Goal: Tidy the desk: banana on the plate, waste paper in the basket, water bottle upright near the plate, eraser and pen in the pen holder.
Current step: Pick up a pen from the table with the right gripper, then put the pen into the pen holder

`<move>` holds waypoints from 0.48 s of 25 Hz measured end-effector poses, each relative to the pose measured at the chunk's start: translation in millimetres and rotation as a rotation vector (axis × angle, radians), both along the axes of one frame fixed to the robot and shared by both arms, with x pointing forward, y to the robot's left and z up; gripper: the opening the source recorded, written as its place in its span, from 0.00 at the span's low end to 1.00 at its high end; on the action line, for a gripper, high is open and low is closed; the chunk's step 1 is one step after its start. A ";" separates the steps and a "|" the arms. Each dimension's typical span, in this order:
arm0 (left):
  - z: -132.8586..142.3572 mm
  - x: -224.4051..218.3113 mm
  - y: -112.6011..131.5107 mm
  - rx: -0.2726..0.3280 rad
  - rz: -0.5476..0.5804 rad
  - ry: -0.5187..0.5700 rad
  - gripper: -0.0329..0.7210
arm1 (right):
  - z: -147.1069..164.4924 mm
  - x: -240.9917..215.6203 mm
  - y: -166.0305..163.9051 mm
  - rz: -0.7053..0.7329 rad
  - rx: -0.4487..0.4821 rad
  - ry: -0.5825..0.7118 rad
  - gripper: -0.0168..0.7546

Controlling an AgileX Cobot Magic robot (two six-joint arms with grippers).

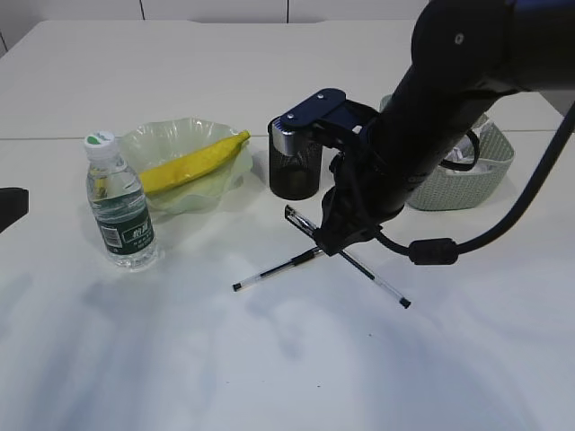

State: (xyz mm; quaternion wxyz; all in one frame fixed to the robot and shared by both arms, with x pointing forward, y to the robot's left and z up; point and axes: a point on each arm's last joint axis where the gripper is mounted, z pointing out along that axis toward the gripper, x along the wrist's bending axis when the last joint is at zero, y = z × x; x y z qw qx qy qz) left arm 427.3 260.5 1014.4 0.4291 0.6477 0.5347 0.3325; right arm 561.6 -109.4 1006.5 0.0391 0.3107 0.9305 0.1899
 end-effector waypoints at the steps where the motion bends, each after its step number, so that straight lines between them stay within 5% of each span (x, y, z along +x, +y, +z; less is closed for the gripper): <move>1: 0.0 0.0 0.0 0.000 0.000 0.000 0.72 | 3.1 -0.1 0.0 -0.003 0.008 -0.013 0.08; 12: 0.0 0.0 0.0 0.000 0.000 0.000 0.72 | 22.8 7.6 1.2 -0.042 0.081 -0.179 0.08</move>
